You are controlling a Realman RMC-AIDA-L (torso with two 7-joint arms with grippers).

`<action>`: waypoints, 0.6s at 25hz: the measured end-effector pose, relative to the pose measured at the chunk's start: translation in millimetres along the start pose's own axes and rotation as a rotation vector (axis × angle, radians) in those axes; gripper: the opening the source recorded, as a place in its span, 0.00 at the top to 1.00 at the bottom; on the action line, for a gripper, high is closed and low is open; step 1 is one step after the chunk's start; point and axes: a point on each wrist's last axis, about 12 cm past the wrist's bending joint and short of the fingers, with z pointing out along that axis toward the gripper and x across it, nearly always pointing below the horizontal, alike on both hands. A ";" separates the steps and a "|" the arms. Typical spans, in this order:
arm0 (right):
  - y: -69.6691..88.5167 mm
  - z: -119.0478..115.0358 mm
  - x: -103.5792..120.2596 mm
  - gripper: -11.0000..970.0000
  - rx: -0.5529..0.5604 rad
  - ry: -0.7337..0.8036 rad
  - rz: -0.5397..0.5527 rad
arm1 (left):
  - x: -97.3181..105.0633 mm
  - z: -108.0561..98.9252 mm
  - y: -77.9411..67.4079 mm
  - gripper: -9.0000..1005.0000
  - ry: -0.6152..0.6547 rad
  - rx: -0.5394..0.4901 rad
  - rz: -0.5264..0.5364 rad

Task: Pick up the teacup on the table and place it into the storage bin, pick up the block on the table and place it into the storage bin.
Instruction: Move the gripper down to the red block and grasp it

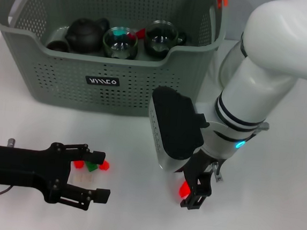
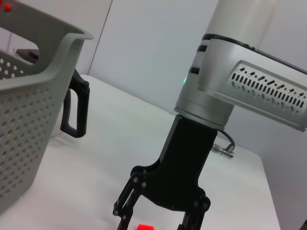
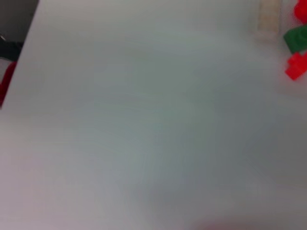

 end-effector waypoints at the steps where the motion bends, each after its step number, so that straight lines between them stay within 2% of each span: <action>1: 0.3 0.5 0.3 0.15 -0.002 -0.001 0.001 | -0.1 -0.3 -0.2 0.05 0.000 0.002 0.000; 4: 0.8 1.1 0.7 0.15 -0.005 -0.005 0.005 | -0.2 -0.8 -0.1 0.05 0.000 0.002 0.000; 15: 0.8 2.2 4.9 0.25 -0.010 -0.006 0.030 | -0.4 -1.3 -0.1 0.05 0.001 0.002 0.001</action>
